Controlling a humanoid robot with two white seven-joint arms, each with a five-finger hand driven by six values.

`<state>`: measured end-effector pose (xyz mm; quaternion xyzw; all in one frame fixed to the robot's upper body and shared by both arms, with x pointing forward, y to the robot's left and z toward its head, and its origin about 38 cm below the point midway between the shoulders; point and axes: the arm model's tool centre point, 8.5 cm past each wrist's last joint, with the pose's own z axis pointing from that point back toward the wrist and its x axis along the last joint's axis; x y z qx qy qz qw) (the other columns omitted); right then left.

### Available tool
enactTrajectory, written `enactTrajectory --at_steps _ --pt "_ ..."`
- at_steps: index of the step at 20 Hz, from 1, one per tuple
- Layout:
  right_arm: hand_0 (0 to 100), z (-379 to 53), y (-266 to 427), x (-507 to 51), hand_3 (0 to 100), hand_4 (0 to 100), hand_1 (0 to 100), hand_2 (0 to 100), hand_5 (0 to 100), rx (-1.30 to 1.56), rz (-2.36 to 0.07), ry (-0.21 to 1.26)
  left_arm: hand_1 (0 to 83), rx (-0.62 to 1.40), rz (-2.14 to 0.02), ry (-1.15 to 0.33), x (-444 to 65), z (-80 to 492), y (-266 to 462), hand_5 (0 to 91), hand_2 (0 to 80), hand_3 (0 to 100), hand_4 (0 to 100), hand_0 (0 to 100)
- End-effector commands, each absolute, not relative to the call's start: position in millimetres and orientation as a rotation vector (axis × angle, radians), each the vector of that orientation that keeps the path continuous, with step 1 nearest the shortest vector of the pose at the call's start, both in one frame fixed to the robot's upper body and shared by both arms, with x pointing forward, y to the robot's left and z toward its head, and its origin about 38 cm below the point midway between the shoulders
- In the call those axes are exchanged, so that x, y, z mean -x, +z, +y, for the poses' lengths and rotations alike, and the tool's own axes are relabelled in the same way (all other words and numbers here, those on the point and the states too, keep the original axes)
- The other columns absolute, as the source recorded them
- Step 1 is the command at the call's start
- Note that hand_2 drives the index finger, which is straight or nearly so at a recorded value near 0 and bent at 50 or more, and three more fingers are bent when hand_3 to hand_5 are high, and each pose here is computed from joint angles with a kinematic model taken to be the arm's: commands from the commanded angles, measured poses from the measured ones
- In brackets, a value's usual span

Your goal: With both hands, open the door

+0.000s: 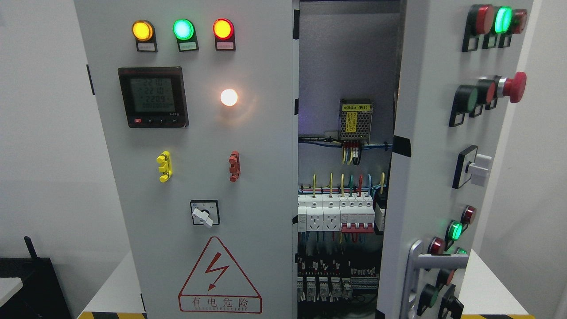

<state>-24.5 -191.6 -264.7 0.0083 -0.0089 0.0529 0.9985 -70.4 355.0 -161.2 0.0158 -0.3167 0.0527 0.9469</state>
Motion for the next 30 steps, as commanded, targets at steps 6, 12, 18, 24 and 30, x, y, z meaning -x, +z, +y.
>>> enactTrajectory --at_steps 6,12,18,24,30 --pt "11 -191.6 -264.7 24.5 0 0 0 0 0 -0.017 -0.018 0.106 0.0 -0.132 -1.427 -0.017 -45.6 494.9 87.2 0.0 0.0 0 3 0" --pt "11 -191.6 -264.7 24.5 0 0 0 0 0 -0.017 -0.018 0.106 0.0 -0.182 -1.515 0.005 -44.8 528.9 157.8 0.0 0.0 0 3 0" --pt "11 -191.6 -264.7 24.5 0 0 0 0 0 -0.017 -0.018 0.106 0.0 -0.165 -1.595 -0.087 -61.6 547.6 204.6 0.0 0.0 0 3 0" --pt "11 -191.6 -264.7 24.5 0 0 0 0 0 -0.017 -0.018 0.106 0.0 0.055 -1.545 -0.163 -118.9 557.5 248.5 0.0 0.0 0 3 0" --pt "11 -191.6 -264.7 24.5 0 0 0 0 0 -0.017 -0.018 0.106 0.0 0.218 -1.576 -0.397 -169.5 535.2 276.1 0.0 0.0 0 3 0"
